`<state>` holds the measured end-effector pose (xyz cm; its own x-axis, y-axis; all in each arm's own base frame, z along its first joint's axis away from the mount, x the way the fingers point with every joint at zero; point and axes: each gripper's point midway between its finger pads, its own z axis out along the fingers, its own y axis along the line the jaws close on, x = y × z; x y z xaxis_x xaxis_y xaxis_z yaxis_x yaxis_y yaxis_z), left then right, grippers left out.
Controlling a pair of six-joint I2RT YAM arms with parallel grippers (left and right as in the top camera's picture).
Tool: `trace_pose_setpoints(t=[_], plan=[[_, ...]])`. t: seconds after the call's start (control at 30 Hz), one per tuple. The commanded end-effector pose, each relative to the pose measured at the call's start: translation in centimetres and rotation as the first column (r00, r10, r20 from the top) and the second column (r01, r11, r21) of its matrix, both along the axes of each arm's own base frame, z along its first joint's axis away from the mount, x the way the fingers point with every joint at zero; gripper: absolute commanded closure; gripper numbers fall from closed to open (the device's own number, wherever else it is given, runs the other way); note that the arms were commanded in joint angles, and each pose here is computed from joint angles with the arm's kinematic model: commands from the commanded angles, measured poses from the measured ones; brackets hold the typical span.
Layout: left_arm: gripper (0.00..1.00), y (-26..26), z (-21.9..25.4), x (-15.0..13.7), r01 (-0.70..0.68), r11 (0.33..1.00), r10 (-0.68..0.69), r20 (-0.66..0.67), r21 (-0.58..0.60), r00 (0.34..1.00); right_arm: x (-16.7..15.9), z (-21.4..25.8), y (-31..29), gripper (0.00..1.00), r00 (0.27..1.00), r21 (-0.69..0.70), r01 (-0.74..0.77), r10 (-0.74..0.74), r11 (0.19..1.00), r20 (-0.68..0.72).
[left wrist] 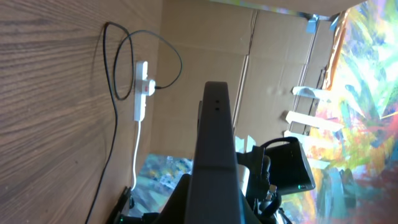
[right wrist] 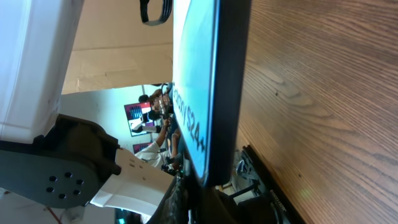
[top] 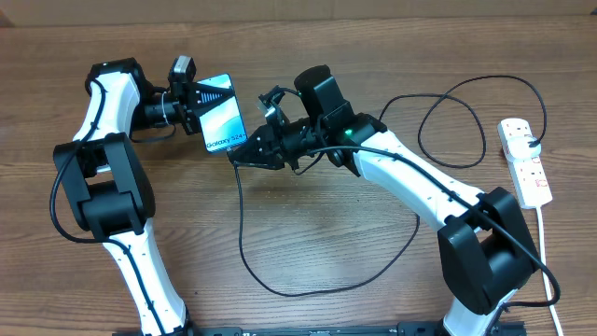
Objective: Plug charger to phone and switch on socket
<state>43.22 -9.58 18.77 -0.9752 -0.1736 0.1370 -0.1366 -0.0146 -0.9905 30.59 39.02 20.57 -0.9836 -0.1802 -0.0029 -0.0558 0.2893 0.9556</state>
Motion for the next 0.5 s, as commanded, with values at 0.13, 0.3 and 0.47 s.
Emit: trace_pose_setpoints(t=[0.13, 0.3, 0.47], plan=[[0.96, -2.38, 0.78, -0.93, 0.066, 0.997, -0.068, 0.056, 0.029, 0.996, 3.31, -0.32, -1.55, 0.96, 0.99, -0.034, 0.125, -0.122, 0.992, 0.075], [0.96, -2.56, 0.76, -0.99, 0.071, 0.997, -0.072, 0.056, 0.03, 0.996, 3.31, -0.31, -1.54, 0.96, 0.99, -0.033, 0.125, -0.122, 0.992, 0.076], [0.96, -2.58, 0.44, -1.18, 0.082, 0.995, -0.085, 0.052, 0.048, 0.995, 3.49, -0.31, -1.55, 0.96, 0.988, -0.034, 0.132, -0.129, 0.991, 0.082]])
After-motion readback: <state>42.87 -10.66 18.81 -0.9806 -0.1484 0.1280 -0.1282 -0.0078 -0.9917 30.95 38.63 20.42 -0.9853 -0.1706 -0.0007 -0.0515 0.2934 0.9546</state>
